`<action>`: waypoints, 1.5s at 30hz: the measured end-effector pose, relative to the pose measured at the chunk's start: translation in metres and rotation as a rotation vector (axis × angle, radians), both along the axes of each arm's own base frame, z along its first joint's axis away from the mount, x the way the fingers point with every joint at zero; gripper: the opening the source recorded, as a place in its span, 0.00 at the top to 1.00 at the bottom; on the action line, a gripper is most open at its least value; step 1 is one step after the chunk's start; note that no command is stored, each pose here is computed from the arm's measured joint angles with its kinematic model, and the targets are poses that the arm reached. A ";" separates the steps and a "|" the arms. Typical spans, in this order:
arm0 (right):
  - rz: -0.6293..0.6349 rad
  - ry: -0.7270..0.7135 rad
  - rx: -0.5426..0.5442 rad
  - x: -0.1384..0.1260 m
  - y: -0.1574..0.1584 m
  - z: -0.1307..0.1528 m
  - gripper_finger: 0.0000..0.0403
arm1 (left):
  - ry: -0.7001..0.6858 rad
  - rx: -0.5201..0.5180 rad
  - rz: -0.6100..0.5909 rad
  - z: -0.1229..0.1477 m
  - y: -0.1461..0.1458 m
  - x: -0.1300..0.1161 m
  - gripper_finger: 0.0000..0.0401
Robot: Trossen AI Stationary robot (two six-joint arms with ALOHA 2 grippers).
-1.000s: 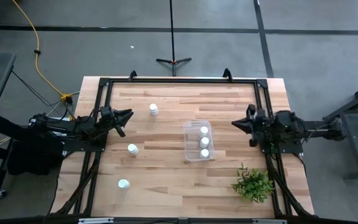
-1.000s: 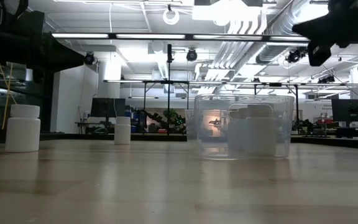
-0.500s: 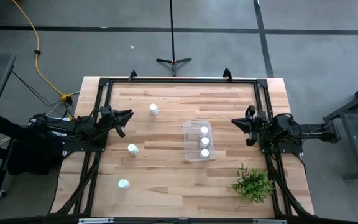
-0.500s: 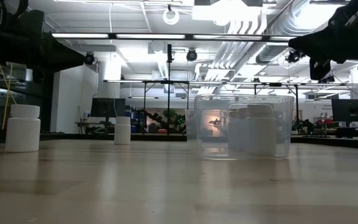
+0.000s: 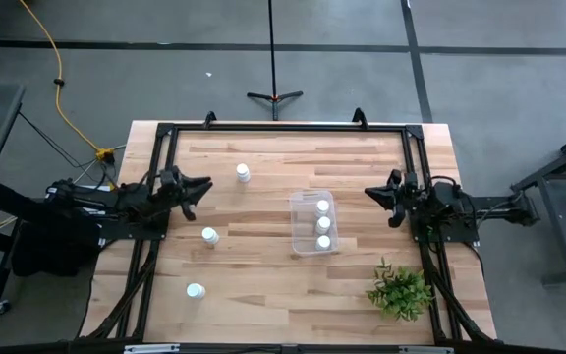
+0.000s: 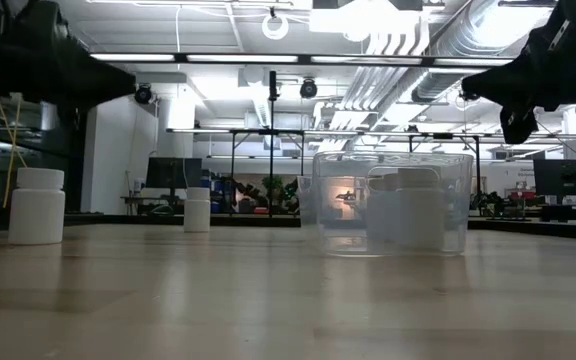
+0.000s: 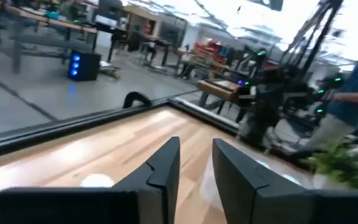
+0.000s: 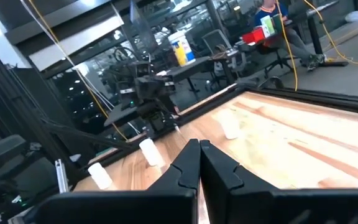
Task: Pick and place pill bottles into a basket
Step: Put the top pill bottle into the bin
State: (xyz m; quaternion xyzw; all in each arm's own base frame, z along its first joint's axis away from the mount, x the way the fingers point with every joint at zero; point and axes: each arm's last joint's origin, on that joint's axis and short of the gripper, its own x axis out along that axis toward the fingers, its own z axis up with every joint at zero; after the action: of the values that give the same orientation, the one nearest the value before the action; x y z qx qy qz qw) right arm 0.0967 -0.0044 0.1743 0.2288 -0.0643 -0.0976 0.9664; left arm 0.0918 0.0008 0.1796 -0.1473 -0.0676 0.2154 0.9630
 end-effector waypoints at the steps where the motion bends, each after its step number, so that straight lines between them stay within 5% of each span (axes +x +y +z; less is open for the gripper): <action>1: 0.000 -0.001 0.001 0.000 0.000 0.000 1.00 | -0.010 0.001 -0.010 0.004 0.000 -0.001 0.66; 10: -0.009 0.007 -0.032 0.000 0.000 0.000 1.00 | -0.053 0.039 0.014 0.061 0.001 -0.006 0.37; 14: -0.019 0.007 -0.032 0.000 -0.001 0.000 1.00 | 0.072 0.097 -0.007 0.086 -0.001 0.004 0.31; 21: -0.019 0.007 -0.032 0.000 -0.001 0.000 1.00 | 0.315 0.211 -0.007 0.124 -0.007 0.041 0.33; 26: -0.019 0.007 -0.032 0.000 -0.001 0.000 1.00 | 0.363 0.188 0.100 0.149 -0.002 0.067 0.38; 29: -0.020 0.004 -0.032 0.000 -0.001 0.000 1.00 | 0.407 0.132 0.064 0.156 0.010 0.083 0.41; 38: -0.027 0.004 -0.032 0.000 -0.001 0.000 1.00 | 0.570 -0.045 -0.078 0.139 0.069 0.112 0.44; 45: -0.028 0.008 -0.051 0.000 -0.001 0.000 1.00 | 0.622 -0.103 0.030 0.127 0.107 0.110 0.44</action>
State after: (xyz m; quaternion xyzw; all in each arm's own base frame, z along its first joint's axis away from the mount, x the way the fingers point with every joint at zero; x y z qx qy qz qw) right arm 0.0965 -0.0051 0.1746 0.2028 -0.0659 -0.1106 0.9707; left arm 0.2016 0.1073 0.3062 -0.1221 0.2391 0.2673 0.9254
